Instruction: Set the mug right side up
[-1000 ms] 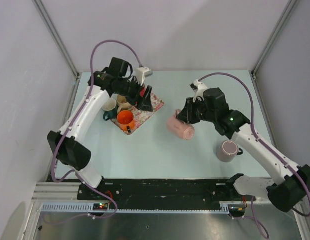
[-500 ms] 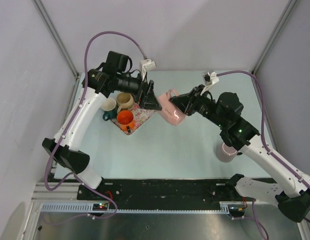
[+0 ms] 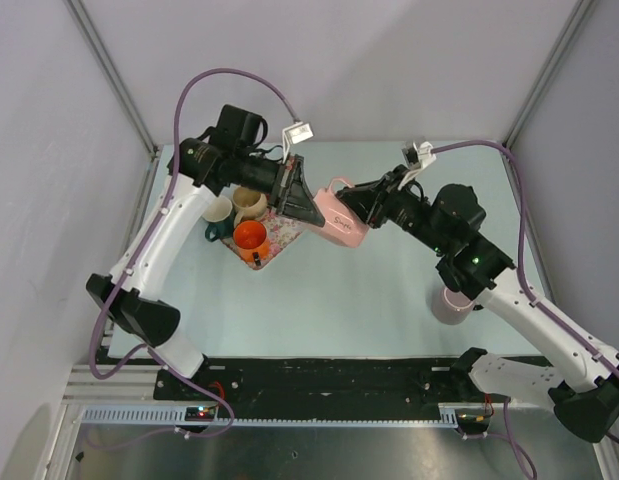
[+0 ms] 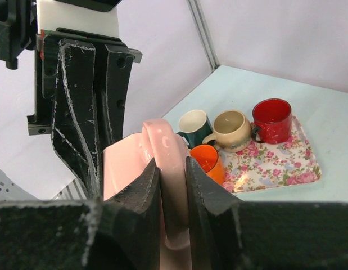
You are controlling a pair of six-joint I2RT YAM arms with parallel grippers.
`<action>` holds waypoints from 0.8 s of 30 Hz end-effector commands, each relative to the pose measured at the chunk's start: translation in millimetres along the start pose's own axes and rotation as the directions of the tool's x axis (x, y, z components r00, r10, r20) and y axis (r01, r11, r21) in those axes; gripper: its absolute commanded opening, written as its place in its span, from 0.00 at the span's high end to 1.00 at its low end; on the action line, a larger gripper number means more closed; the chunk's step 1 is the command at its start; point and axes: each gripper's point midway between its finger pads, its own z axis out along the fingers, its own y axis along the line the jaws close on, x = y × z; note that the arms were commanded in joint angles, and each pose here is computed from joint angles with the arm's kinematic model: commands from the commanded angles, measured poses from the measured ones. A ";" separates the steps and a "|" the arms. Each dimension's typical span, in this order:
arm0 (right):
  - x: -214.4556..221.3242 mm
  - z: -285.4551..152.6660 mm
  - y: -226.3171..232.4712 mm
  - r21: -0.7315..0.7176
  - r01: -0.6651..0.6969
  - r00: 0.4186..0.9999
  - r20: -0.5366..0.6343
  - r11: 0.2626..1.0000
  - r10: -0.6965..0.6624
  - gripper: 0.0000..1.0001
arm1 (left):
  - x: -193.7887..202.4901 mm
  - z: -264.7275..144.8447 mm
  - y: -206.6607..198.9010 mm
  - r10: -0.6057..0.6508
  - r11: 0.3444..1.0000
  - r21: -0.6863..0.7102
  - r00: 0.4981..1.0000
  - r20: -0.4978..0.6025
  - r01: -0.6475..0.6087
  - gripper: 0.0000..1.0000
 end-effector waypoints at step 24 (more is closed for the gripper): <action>59.7 -89.2 -96.9 0.530 0.048 0.985 -0.163 0.846 0.046 0.00 | 91.3 -80.8 278.0 0.237 0.523 -0.189 0.355 -0.904 -0.831 1.00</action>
